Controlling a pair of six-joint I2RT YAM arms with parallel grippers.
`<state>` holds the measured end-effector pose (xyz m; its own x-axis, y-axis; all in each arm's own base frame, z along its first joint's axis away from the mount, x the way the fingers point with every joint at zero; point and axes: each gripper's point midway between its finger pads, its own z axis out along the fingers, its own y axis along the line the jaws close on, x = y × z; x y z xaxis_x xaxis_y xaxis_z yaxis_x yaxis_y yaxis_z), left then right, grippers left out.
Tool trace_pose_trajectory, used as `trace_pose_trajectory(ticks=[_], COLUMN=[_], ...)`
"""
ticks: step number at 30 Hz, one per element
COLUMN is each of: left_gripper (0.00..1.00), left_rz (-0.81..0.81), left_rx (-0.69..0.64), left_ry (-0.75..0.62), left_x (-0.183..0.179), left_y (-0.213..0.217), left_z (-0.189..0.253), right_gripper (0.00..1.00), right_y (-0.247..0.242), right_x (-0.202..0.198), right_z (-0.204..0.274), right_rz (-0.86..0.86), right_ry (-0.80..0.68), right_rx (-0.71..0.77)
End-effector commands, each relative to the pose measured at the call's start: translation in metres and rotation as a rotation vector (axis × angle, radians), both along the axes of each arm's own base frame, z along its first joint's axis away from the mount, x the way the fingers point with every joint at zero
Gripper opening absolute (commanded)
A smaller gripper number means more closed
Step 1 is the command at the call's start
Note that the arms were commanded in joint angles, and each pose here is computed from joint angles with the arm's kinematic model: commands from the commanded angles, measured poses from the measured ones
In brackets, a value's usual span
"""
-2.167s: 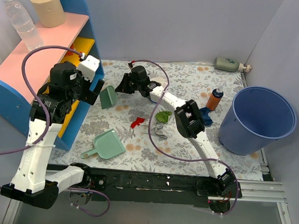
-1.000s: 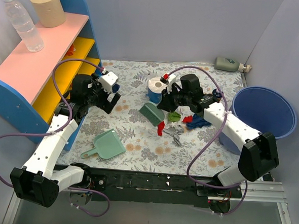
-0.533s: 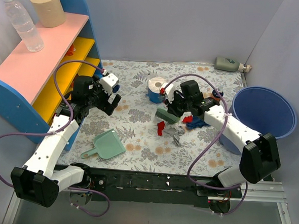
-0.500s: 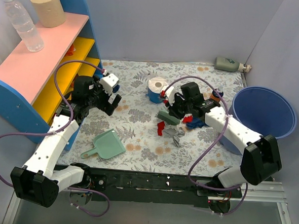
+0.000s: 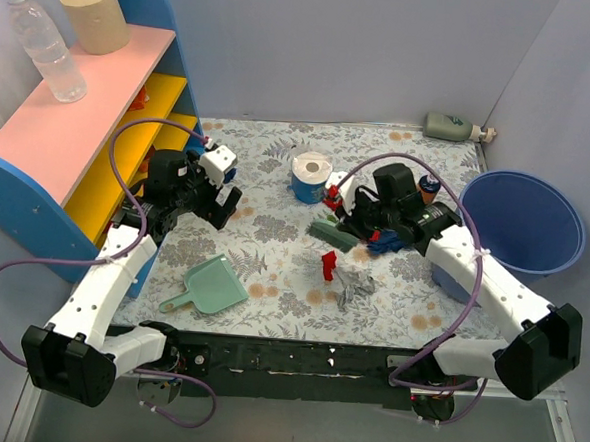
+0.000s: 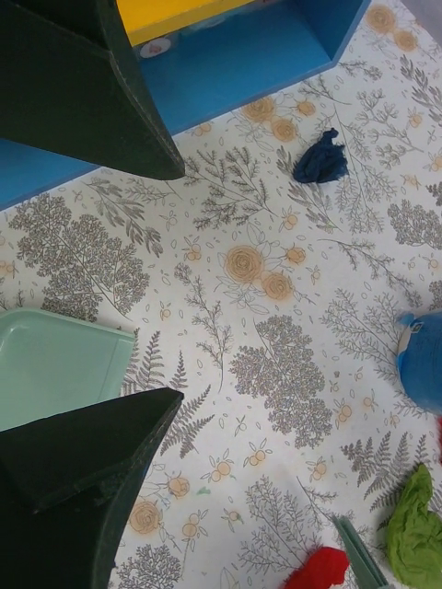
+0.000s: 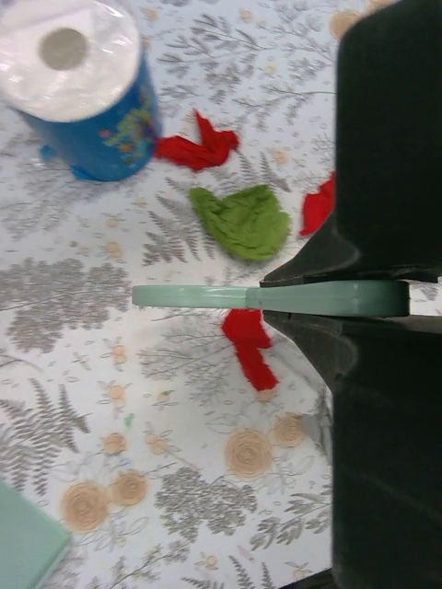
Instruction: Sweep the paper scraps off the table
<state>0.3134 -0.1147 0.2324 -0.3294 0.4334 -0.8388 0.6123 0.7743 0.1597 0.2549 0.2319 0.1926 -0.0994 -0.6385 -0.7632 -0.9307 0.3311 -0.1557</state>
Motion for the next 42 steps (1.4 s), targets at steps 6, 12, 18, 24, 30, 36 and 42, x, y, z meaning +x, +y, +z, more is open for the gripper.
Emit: trace_pose_trajectory(ticks=[6,12,18,24,30,36,42], left_gripper=[0.98,0.98,0.98,0.98,0.98,0.98,0.98], left_rz=[0.287,0.329,0.352,0.341,0.324,0.309,0.284], left_rx=[0.036,0.076,0.136,0.153,0.175,0.165,0.13], left_ry=[-0.159,-0.204,-0.162,-0.079,-0.05,-0.051,-0.066], left_x=[0.016,-0.001,-0.022,-0.029,-0.021,-0.019,-0.022], left_y=[0.045,0.06,0.072,0.071,0.068,0.065,0.059], left_z=[0.054,0.075,0.072,0.069,0.067,0.07,0.066], right_gripper=[0.01,0.01,0.01,0.01,0.01,0.01,0.01], right_y=[0.117,0.179,0.234,0.261,0.275,0.248,0.23], right_x=[0.06,0.134,0.214,0.269,0.279,0.289,0.254], right_z=[0.08,0.127,0.117,0.085,0.056,-0.015,-0.035], right_rz=[0.018,-0.23,-0.428,-0.502,-0.516,-0.865,-0.905], right_ry=[-0.094,-0.096,0.026,-0.044,0.099,0.318,0.419], right_rx=[0.367,0.676,0.835,0.903,0.985,0.926,0.808])
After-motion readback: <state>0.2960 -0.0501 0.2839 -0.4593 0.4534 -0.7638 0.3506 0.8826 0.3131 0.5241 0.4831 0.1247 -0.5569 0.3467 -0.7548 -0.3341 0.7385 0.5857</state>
